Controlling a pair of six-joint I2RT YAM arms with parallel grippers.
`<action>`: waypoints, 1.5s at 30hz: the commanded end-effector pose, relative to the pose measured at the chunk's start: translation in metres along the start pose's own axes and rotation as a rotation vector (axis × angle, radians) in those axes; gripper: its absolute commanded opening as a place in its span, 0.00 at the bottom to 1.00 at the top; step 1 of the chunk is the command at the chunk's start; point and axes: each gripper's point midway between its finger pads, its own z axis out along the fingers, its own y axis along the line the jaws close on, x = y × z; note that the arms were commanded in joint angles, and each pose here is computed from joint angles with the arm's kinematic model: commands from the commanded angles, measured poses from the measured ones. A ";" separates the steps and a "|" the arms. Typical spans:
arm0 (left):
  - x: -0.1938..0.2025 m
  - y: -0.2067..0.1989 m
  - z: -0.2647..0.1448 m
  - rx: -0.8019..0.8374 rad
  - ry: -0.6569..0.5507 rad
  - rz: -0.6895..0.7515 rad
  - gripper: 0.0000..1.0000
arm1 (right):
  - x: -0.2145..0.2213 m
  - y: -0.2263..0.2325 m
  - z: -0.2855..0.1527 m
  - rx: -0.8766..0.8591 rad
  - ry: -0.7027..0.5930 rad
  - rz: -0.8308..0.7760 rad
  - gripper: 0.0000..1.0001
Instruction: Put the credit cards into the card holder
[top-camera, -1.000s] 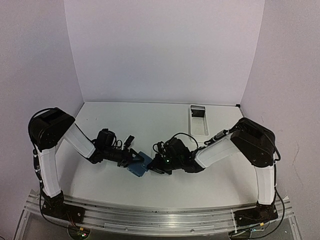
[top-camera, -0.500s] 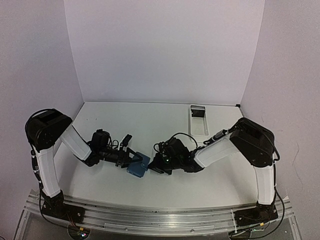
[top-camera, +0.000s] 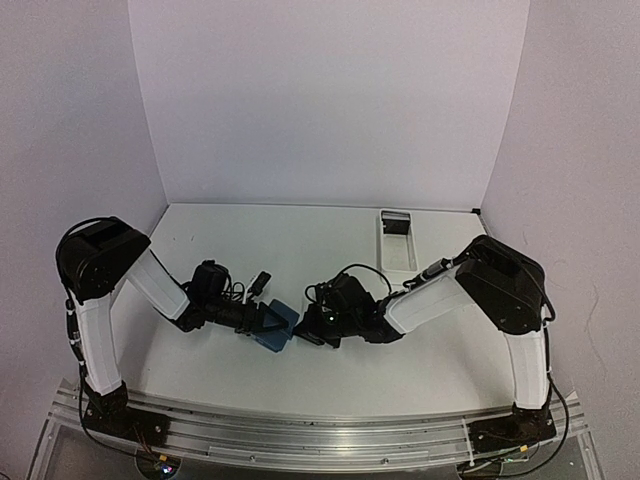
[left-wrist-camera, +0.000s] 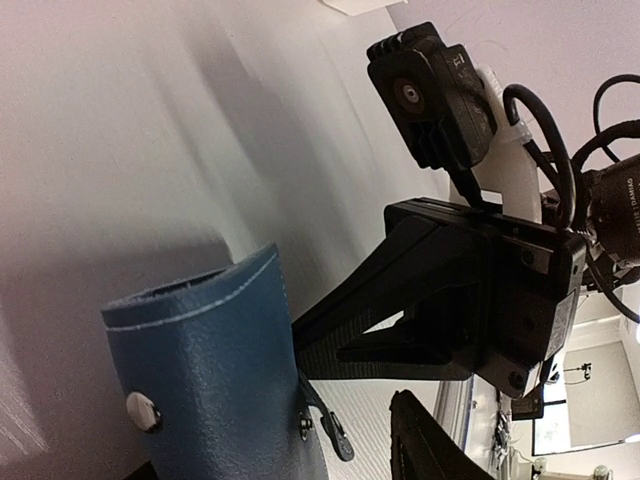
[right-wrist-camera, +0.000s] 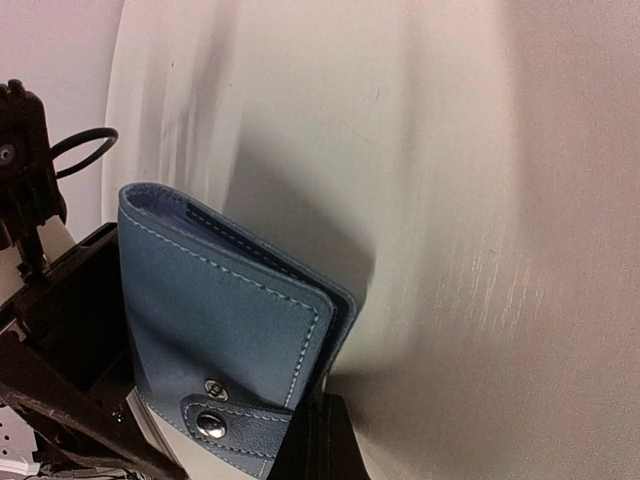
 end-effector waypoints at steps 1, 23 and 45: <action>0.046 0.044 0.002 -0.160 0.107 -0.131 0.50 | -0.006 0.011 0.001 -0.019 -0.021 0.005 0.00; 0.026 0.024 0.003 -0.083 0.066 -0.093 0.00 | -0.016 0.032 -0.032 -0.120 -0.025 -0.203 0.26; 0.006 -0.075 -0.019 0.313 0.042 0.439 0.00 | -0.004 0.080 -0.054 -0.594 0.027 -0.341 0.73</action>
